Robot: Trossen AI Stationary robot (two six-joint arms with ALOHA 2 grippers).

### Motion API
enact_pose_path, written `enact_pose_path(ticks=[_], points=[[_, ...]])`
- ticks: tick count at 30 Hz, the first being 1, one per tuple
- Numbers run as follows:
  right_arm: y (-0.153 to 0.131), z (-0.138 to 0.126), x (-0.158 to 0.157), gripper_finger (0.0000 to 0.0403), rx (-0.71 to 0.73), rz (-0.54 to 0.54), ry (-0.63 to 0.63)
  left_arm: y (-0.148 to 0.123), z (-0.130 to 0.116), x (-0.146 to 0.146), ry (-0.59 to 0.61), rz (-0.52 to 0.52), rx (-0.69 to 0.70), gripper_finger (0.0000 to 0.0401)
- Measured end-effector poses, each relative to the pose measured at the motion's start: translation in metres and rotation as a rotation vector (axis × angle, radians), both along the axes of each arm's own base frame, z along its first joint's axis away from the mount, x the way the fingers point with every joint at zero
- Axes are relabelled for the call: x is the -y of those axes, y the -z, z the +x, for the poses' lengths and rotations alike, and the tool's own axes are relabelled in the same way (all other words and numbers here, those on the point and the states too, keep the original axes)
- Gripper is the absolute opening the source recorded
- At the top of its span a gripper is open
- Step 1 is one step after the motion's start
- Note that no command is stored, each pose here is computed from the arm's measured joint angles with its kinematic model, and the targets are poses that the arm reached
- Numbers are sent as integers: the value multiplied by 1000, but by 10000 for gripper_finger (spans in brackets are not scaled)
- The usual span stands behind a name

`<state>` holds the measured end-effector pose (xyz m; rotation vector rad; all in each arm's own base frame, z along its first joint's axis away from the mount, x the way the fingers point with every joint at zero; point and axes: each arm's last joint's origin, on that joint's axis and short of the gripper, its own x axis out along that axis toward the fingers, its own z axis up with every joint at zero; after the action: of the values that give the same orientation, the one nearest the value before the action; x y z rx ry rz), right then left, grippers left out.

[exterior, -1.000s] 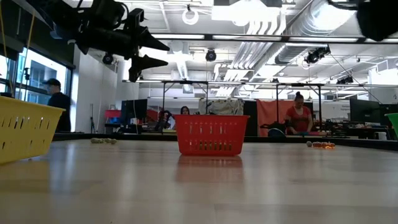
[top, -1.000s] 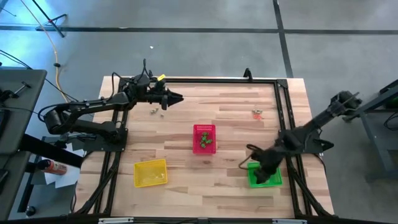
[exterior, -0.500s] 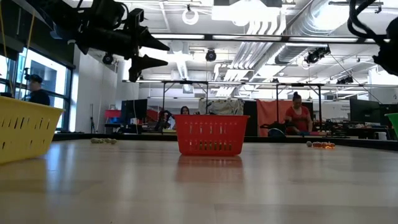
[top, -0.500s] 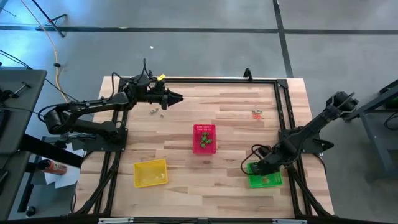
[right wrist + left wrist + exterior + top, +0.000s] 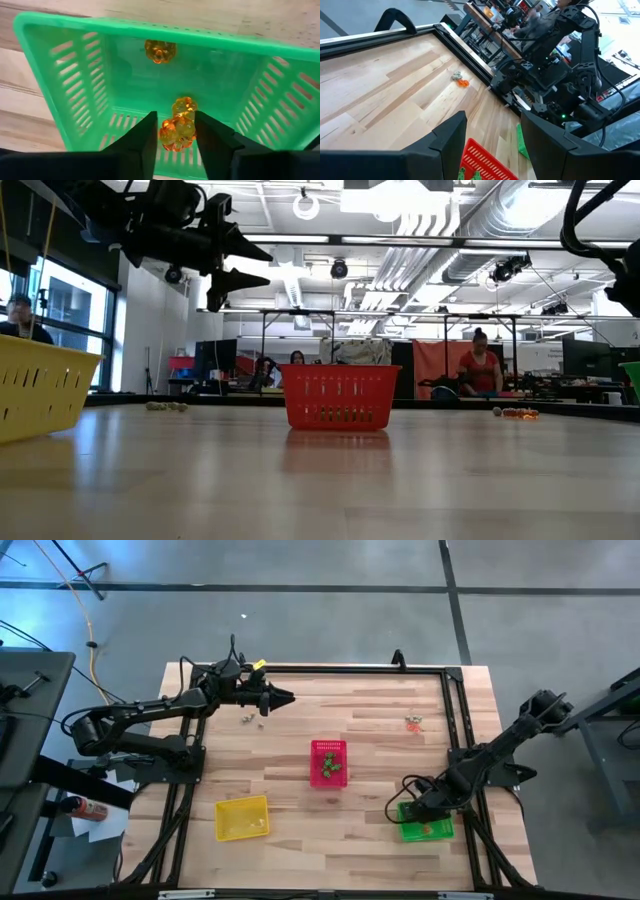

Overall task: Sort Halloween decoration
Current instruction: Put the orange pumpkin toy into the green bin

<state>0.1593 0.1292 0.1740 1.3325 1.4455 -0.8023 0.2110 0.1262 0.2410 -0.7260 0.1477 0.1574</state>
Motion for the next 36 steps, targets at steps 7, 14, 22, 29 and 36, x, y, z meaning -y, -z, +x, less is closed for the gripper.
enact_pose_path(ticks=[7,14,22,29,36], points=[[-3,-1,0,210,30,28,-80,0,0,0,0,0,0,177],[-33,-9,8,232,256,83,-180,-7,2,0,45,-4,41,177],[-92,-13,60,233,941,-418,30,-41,10,0,129,32,136,177],[-135,1,100,233,1205,-1065,-107,-74,22,14,206,102,216,177],[-150,26,132,233,1254,-1368,-239,-100,29,47,272,212,275,177]])
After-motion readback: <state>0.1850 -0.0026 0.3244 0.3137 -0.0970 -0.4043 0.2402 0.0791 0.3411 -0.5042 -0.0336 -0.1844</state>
